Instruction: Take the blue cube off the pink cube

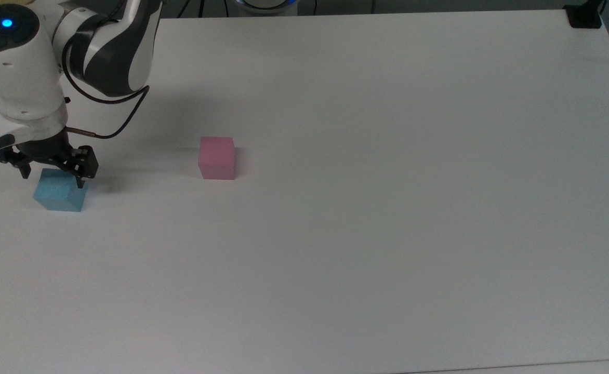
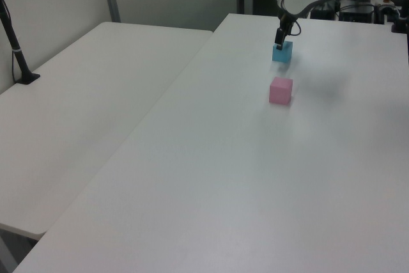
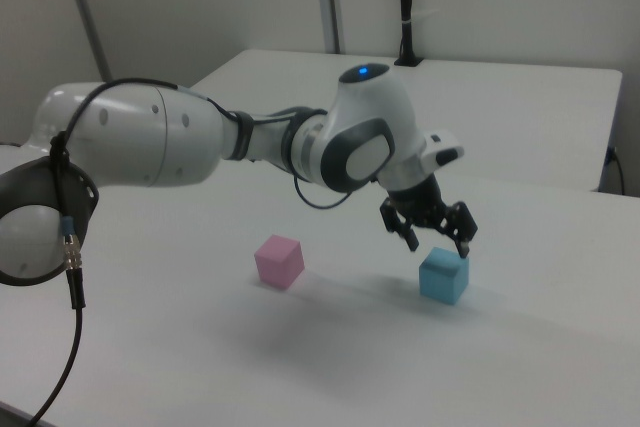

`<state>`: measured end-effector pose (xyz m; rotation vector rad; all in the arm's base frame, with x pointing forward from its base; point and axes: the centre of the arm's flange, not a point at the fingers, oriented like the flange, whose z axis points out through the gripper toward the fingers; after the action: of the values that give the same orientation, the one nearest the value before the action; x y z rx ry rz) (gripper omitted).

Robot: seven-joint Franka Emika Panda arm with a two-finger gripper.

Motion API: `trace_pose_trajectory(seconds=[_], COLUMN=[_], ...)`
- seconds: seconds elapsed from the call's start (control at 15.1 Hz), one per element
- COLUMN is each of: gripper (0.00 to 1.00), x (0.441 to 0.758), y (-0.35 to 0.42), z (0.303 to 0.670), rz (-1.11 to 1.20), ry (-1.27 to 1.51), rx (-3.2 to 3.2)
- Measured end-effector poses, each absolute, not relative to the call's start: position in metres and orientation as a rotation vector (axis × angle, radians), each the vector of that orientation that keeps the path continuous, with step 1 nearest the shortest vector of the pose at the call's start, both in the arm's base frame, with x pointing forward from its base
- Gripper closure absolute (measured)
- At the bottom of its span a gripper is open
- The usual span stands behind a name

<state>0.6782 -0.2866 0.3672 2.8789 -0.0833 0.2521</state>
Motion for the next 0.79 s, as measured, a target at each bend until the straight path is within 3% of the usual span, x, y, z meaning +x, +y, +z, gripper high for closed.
trace_pose_trajectory(seconds=[0.33, 0.6, 0.79], gripper=[0.00, 0.00, 0.00], x=[0.674, 0.630, 0.597], y=[-0.228, -0.128, -0.061], z=[0.456, 0.553, 0.592], rz=[0.292, 0.106, 0.049], ry=[-0.299, -0.216, -0.066], rx=[2.929, 3.051, 3.099])
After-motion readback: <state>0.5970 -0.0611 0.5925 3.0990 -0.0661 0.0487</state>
